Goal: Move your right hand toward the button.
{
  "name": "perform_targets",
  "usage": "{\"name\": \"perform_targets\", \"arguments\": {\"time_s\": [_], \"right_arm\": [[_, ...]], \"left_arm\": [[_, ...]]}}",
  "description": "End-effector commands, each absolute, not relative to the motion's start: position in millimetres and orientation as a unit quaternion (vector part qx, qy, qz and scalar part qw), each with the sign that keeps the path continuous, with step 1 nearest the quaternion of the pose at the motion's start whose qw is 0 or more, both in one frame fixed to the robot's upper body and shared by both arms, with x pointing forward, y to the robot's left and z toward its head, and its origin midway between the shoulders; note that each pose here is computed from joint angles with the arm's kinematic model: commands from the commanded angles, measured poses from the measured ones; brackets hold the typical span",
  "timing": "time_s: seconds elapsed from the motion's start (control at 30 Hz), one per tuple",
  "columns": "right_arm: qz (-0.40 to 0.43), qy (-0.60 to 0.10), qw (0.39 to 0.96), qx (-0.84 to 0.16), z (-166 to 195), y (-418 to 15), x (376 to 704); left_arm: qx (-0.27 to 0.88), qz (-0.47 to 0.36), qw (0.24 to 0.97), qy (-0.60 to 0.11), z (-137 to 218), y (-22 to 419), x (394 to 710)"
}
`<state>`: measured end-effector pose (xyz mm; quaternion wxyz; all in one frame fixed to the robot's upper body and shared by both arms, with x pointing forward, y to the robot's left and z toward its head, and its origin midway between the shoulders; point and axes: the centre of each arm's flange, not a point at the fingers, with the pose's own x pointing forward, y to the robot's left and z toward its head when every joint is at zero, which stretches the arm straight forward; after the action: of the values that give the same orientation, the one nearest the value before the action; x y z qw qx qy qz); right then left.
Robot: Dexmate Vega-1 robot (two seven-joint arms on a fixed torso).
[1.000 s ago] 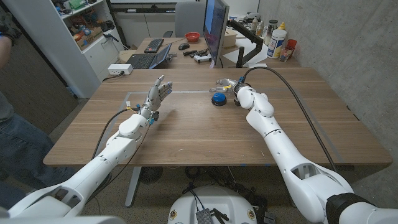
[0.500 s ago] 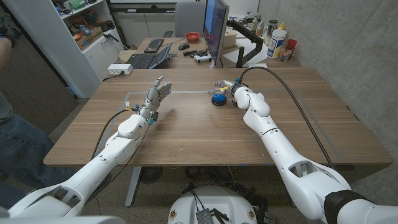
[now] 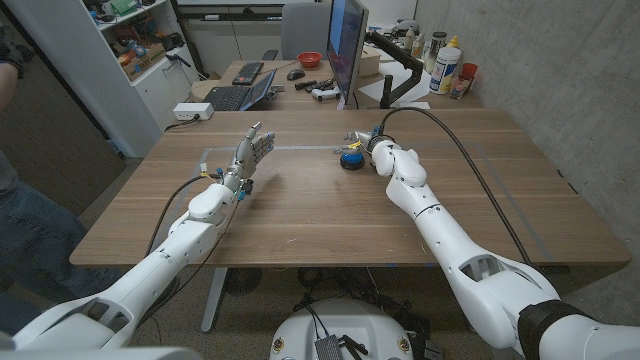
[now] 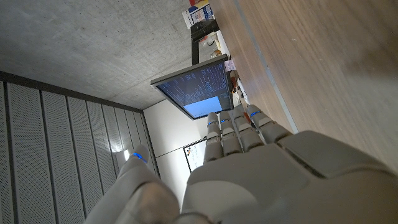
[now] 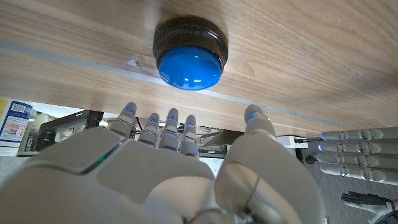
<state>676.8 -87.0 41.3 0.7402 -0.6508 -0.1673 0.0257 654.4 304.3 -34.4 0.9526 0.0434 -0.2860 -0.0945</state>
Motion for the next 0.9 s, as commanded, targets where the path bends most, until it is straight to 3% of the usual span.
{"name": "perform_targets", "arguments": {"time_s": [0.03,0.9], "right_arm": [[0.02,-0.153,0.733,-0.662,35.2,-74.3,679.7],[0.008,-0.142,0.744,-0.653,42.7,-44.6,682.0]], "left_arm": [[0.045,-0.096,0.952,-0.287,-33.3,311.3,654.8],[0.033,-0.098,0.951,-0.293,-26.0,345.6,660.3]]}}
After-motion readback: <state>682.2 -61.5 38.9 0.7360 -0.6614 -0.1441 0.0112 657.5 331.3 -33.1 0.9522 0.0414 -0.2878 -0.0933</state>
